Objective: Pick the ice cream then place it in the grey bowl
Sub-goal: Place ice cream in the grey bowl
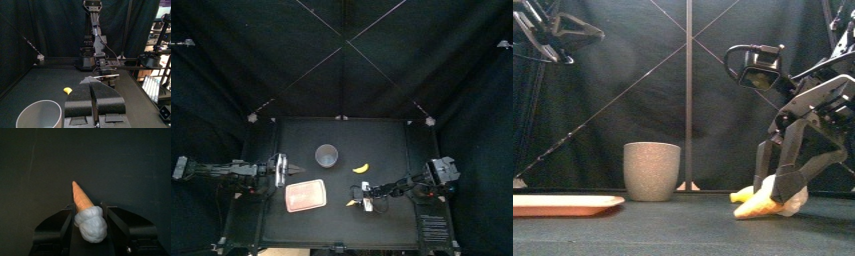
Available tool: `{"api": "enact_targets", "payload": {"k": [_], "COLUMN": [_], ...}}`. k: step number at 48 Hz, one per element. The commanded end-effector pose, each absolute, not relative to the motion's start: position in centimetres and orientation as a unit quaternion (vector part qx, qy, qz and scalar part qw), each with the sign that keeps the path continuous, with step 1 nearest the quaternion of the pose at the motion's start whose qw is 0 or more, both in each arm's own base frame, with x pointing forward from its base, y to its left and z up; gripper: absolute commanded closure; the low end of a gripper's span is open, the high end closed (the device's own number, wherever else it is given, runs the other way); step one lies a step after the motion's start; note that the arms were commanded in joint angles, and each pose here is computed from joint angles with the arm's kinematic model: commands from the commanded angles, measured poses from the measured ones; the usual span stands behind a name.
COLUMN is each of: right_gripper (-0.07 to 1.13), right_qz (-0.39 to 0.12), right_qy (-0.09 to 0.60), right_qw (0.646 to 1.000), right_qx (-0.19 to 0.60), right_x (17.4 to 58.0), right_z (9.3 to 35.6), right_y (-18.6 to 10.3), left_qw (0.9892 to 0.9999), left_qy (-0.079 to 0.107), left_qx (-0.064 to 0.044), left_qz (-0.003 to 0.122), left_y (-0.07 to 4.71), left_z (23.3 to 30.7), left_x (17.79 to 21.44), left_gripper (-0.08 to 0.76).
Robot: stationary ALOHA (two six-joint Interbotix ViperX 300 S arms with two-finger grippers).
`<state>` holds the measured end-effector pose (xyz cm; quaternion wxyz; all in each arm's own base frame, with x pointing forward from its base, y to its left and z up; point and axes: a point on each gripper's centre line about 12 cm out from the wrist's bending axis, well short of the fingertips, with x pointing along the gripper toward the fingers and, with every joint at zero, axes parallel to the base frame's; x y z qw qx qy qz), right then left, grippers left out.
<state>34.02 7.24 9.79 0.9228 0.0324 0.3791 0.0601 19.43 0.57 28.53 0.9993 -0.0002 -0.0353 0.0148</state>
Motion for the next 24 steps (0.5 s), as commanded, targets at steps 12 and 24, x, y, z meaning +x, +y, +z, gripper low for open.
{"api": "enact_targets", "payload": {"k": [12,24], "right_gripper": [0.51,0.51], "right_qz": [0.051,0.024], "right_qy": [0.352,0.311], "right_qw": [0.934,0.949], "right_qx": [0.027,-0.044], "right_x": [35.5,37.8], "right_z": [12.0,18.6], "right_y": [5.9,0.9], "left_qw": [0.9990,0.9990], "left_qy": [-0.042,-0.040], "left_qx": [0.001,0.000], "left_qz": [0.017,0.018], "left_y": [0.67,0.69], "left_z": [29.03,28.88], "left_x": [19.55,19.53], "left_gripper": [0.624,0.624]}}
